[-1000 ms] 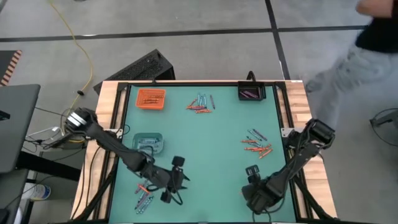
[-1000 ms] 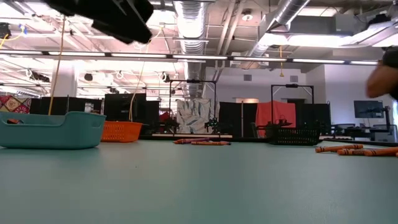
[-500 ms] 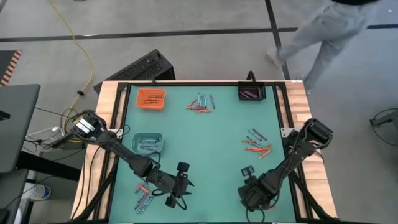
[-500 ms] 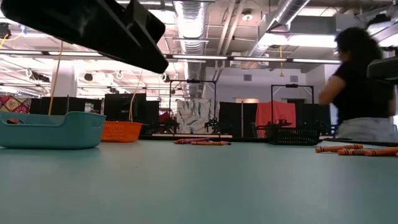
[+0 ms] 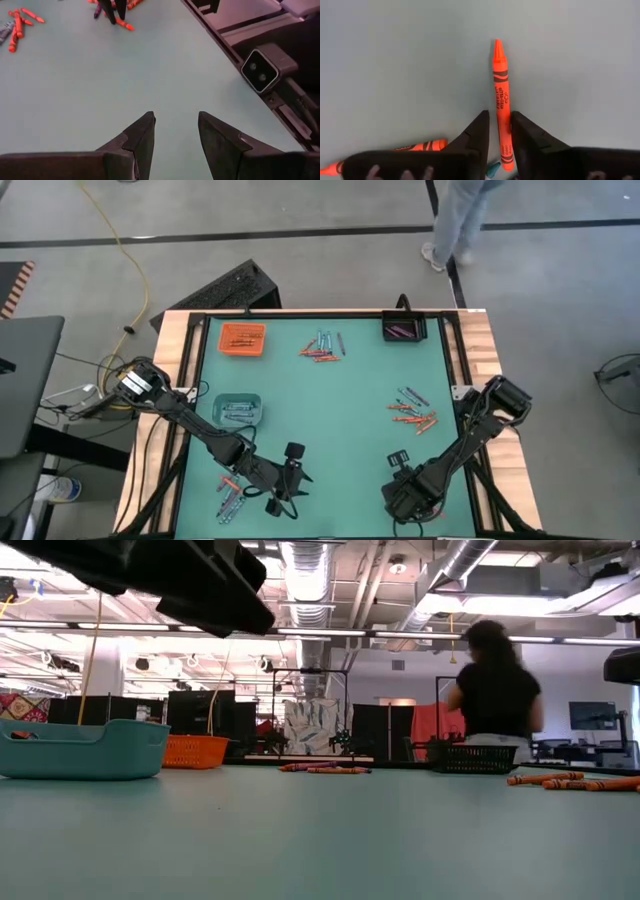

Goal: Sort crayons
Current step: Put the orange crayon into the top left orange bin

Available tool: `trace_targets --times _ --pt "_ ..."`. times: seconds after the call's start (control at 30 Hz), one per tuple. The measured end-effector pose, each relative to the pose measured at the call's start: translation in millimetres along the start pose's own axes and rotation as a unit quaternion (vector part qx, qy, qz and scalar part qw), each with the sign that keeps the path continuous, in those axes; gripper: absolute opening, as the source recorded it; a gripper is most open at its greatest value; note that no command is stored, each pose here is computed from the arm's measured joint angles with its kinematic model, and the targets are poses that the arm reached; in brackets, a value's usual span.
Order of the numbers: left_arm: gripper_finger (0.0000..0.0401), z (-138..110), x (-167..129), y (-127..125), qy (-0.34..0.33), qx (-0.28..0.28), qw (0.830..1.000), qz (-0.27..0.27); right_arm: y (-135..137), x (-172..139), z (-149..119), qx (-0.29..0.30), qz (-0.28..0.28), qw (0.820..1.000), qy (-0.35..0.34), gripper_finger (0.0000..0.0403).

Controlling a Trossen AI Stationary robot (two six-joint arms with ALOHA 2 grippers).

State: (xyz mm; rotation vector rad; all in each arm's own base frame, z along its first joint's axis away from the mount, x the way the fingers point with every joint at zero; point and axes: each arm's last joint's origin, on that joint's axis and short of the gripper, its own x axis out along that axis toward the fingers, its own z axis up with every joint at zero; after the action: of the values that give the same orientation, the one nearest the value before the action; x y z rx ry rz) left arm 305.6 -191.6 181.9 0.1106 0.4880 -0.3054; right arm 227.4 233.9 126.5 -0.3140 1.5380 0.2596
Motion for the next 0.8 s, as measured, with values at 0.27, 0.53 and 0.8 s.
trace_targets --times 0.27,0.53,0.8 --pt "0.0142 0.1 0.0 0.2 -0.001 0.000 1.000 0.003 -0.6 -7.8 -0.2 0.000 0.006 1.000 -0.021 0.0010" --pt "0.0142 1.6 0.0 0.3 -0.009 -0.002 1.000 0.008 -0.4 -9.6 1.0 0.003 0.003 1.000 -0.026 0.0003" --pt "0.0142 1.5 -0.2 0.0 -0.009 -0.001 1.000 0.015 2.4 -25.7 12.0 0.003 -0.016 0.997 -0.076 0.0000"
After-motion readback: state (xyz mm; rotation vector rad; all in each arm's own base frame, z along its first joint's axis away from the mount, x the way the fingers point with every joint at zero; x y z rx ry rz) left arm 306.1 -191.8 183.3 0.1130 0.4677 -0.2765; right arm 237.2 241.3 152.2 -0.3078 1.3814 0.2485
